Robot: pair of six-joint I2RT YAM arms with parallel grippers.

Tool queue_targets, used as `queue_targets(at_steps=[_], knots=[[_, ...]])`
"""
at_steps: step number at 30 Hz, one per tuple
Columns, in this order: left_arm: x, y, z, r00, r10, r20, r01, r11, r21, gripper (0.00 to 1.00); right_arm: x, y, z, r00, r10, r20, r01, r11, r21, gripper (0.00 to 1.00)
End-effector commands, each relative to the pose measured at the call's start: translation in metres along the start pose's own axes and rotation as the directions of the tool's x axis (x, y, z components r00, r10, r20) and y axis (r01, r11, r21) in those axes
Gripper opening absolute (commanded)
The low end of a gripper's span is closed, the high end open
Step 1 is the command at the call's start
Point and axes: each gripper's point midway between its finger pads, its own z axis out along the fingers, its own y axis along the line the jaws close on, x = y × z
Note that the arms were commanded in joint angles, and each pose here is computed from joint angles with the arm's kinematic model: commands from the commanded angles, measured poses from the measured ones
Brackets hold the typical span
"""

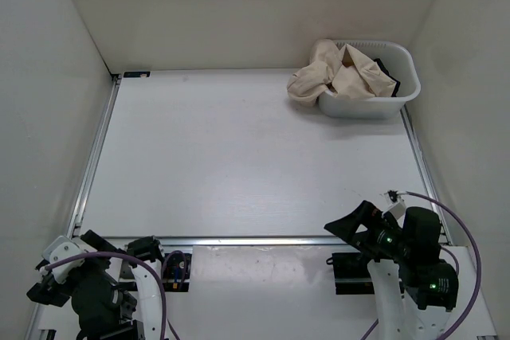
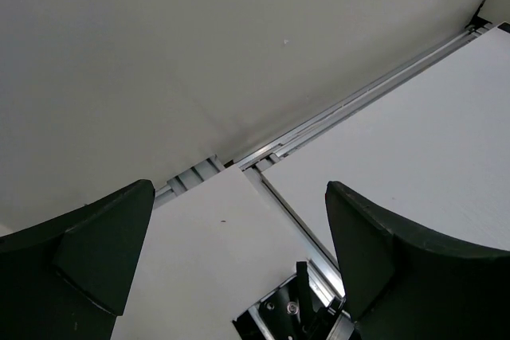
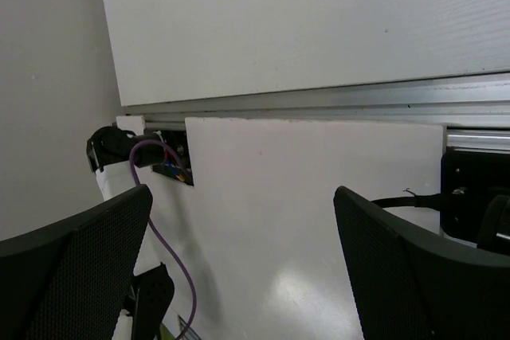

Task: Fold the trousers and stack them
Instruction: Grab the trousers from the pile

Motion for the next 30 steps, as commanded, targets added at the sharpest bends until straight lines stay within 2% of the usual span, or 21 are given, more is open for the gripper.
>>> queue_targets(at_steps=[1,4,5,7,8,9,10,12,13,14,15,16,17,18,19,21,24,27,30], knots=[[0.002,0.005,-0.004,1.000,-0.015,0.019,0.016,1.000,-0.015,1.00,0.010,0.000,-0.017,0.998,-0.017,-0.055,0.021,0.998,0.065,0.99],[0.004,-0.005,-0.002,1.000,-0.009,0.010,0.008,1.000,0.030,1.00,-0.010,0.010,-0.025,0.994,-0.097,-0.058,0.103,0.989,0.107,0.99],[0.003,-0.013,0.003,1.000,0.014,-0.018,-0.013,0.998,0.055,1.00,-0.026,0.018,-0.037,0.984,-0.177,-0.006,0.176,0.975,0.136,0.99],[-0.001,-0.025,0.010,0.998,0.043,-0.056,-0.038,0.995,0.094,1.00,-0.060,0.037,-0.043,0.971,-0.238,0.002,0.234,0.956,0.175,0.99],[-0.005,-0.034,0.013,0.995,0.060,-0.078,-0.050,0.991,0.124,1.00,-0.079,0.049,-0.048,0.958,-0.283,0.041,0.271,0.944,0.188,0.99],[-0.009,-0.051,0.027,0.982,0.115,-0.148,-0.090,0.982,0.165,1.00,-0.101,0.062,-0.054,0.942,-0.323,0.091,0.300,0.931,0.207,0.99],[-0.020,-0.071,0.028,0.979,0.125,-0.160,-0.081,0.963,0.256,1.00,-0.146,0.096,-0.064,0.903,-0.383,0.192,0.343,0.915,0.214,0.99],[-0.030,-0.113,0.053,0.946,0.200,-0.256,-0.096,0.925,0.366,1.00,-0.202,0.122,-0.072,0.853,-0.405,0.329,0.328,0.906,0.266,0.99],[-0.046,-0.135,0.055,0.950,0.192,-0.247,-0.064,0.891,0.450,1.00,-0.238,0.137,-0.067,0.836,-0.402,0.373,0.312,0.908,0.279,0.99],[-0.054,-0.152,0.063,0.945,0.201,-0.258,-0.051,0.870,0.491,1.00,-0.272,0.156,-0.066,0.788,-0.411,0.458,0.319,0.909,0.267,0.99],[-0.062,-0.169,0.071,0.942,0.207,-0.265,-0.037,0.848,0.529,1.00,-0.295,0.164,-0.062,0.770,-0.405,0.494,0.310,0.913,0.265,0.99],[-0.067,-0.195,0.095,0.931,0.225,-0.288,-0.028,0.829,0.558,1.00,-0.329,0.159,-0.040,0.778,-0.391,0.492,0.274,0.915,0.295,0.99],[-0.078,-0.212,0.101,0.936,0.216,-0.277,-0.008,0.802,0.598,1.00,-0.357,0.176,-0.042,0.730,-0.396,0.557,0.278,0.917,0.287,0.99],[-0.077,-0.224,0.111,0.931,0.224,-0.287,-0.001,0.789,0.614,1.00,-0.377,0.176,-0.034,0.720,-0.397,0.569,0.265,0.915,0.303,0.99],[-0.067,-0.241,0.127,0.912,0.253,-0.324,0.007,0.778,0.628,1.00,-0.407,0.159,0.001,0.751,-0.403,0.523,0.244,0.906,0.347,0.99],[-0.058,-0.265,0.139,0.904,0.263,-0.337,0.035,0.741,0.671,1.00,-0.456,0.148,0.040,0.753,-0.425,0.502,0.238,0.888,0.394,0.99],[-0.033,-0.287,0.157,0.868,0.306,-0.392,0.058,0.720,0.692,1.00,-0.499,0.125,0.085,0.767,-0.427,0.478,0.213,0.873,0.438,0.99],[-0.013,-0.299,0.167,0.833,0.341,-0.436,0.075,0.711,0.699,1.00,-0.541,0.069,0.170,0.796,-0.413,0.442,0.185,0.861,0.473,0.99],[0.009,-0.308,0.174,0.810,0.361,-0.462,0.087,0.705,0.704,1.00,-0.548,0.012,0.235,0.838,-0.380,0.392,0.158,0.856,0.492,0.99]])
